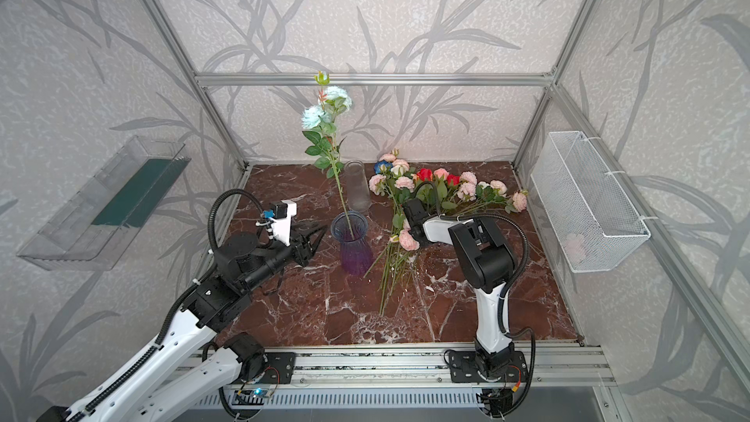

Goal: Arrange the flowers into the vase

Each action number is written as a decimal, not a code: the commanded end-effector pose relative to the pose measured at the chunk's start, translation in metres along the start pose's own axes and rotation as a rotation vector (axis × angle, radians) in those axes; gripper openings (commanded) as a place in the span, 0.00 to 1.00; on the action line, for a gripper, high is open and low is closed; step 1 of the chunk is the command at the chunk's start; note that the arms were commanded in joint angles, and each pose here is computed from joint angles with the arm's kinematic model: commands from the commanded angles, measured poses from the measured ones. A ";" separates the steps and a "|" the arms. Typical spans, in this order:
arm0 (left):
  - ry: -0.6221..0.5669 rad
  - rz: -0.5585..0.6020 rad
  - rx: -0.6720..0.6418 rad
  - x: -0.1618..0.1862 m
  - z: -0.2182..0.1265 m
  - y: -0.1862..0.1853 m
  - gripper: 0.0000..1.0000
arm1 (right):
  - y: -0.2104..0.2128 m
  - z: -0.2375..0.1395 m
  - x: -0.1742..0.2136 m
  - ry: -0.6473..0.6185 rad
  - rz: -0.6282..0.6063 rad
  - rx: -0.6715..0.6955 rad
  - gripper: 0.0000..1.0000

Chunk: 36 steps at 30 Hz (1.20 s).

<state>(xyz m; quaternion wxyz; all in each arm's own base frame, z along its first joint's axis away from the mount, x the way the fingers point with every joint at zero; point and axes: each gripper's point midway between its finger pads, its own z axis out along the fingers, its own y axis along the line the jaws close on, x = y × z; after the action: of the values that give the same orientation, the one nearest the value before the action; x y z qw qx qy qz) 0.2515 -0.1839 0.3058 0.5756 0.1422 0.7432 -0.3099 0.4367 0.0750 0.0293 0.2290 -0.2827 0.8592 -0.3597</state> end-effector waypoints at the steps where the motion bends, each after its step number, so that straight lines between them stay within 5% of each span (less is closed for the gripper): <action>1: -0.029 0.002 0.017 -0.008 0.000 -0.004 0.37 | -0.029 -0.030 -0.007 -0.070 0.159 -0.024 0.00; 6: -0.033 0.001 0.018 -0.007 0.002 -0.004 0.37 | -0.049 -0.065 0.003 -0.096 0.527 -0.273 0.03; 9: -0.039 -0.011 0.023 -0.008 0.003 -0.005 0.37 | -0.053 -0.054 0.033 0.088 0.839 -0.375 0.41; 11: -0.040 -0.021 0.029 -0.008 0.004 -0.005 0.37 | -0.053 -0.048 0.045 0.166 1.011 -0.445 0.50; 19: -0.055 -0.053 0.029 -0.009 0.002 -0.005 0.36 | -0.055 -0.019 0.045 0.223 1.691 -0.681 0.55; 30: -0.088 -0.094 0.011 -0.010 -0.008 -0.001 0.36 | -0.042 0.016 0.037 0.375 2.007 -0.672 0.57; 36: -0.091 -0.100 -0.001 -0.008 -0.012 0.001 0.36 | -0.054 0.036 0.019 0.289 2.064 -0.679 0.53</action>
<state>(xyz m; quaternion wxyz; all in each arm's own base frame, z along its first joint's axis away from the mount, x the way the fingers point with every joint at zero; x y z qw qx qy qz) 0.2468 -0.1776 0.3139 0.5877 0.1021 0.7265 -0.3412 0.4343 0.0179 0.0313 0.1977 0.5548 0.7824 0.2025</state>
